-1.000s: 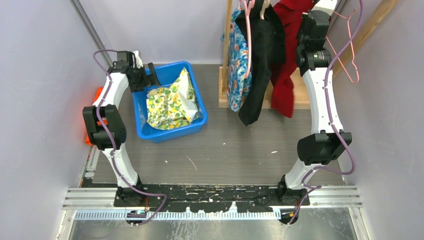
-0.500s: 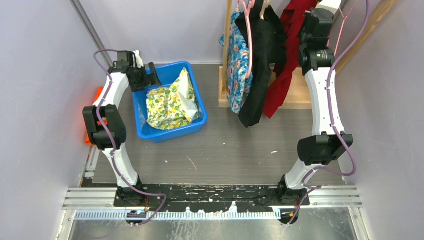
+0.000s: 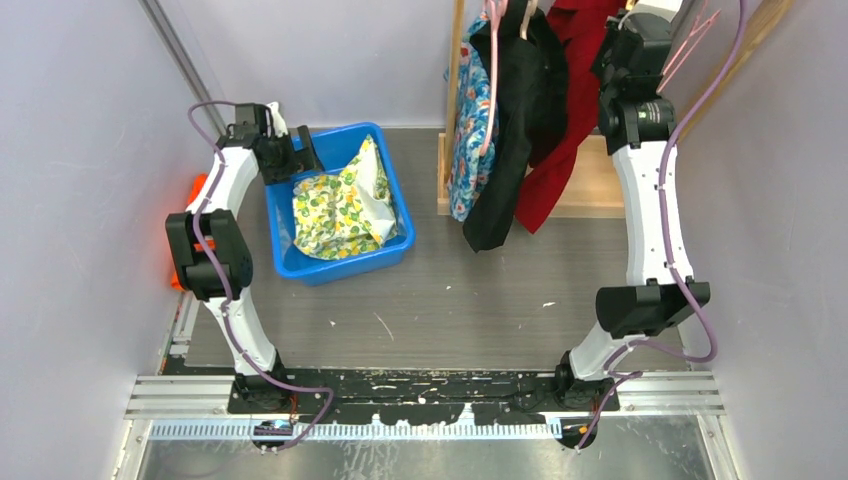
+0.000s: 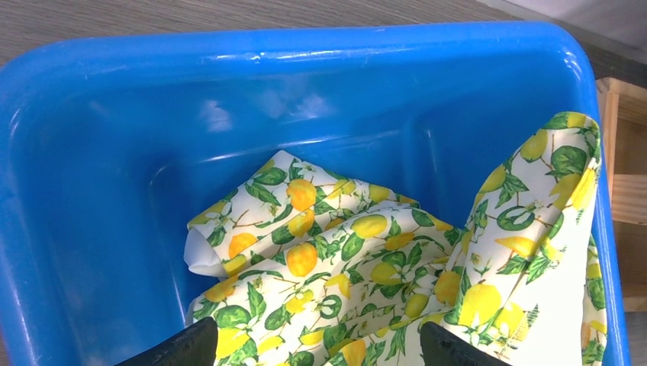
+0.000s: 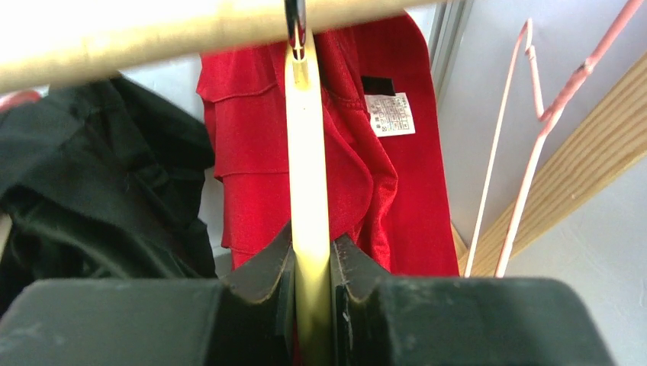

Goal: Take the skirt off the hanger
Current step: Pick up the hanger from the clothesline.

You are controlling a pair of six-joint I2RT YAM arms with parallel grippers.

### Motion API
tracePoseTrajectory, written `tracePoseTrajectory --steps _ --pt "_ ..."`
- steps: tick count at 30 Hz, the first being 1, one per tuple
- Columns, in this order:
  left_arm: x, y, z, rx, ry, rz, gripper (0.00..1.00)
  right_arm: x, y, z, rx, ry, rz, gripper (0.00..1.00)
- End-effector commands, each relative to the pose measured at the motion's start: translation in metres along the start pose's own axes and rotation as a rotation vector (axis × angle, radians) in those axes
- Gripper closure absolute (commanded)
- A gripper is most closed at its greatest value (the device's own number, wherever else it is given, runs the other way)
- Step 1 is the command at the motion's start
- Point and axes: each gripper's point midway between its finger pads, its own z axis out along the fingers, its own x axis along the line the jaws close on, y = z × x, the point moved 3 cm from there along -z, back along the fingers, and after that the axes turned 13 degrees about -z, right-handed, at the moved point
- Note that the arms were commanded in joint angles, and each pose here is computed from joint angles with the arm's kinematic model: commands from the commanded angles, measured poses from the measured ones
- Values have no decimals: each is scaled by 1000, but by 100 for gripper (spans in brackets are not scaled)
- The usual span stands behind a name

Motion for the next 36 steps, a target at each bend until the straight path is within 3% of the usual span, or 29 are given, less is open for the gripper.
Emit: tracePoseTrajectory --steps 1,11,19,27,36 --pt "-20 14 -26 -81 -70 22 1 -27 66 -53 -235 -23 110 100" --pt "-35 7 -33 -74 -96 47 1 -22 -1 -91 -64 24 113 100" --pt "-74 0 -50 -76 -154 107 1 -31 6 -153 -32 118 83 100" --pt "-123 -17 -73 -81 -224 192 1 -56 23 -226 -88 209 12 100" --pt "-180 -20 -126 -130 -403 266 1 -60 36 -305 -143 421 36 100"
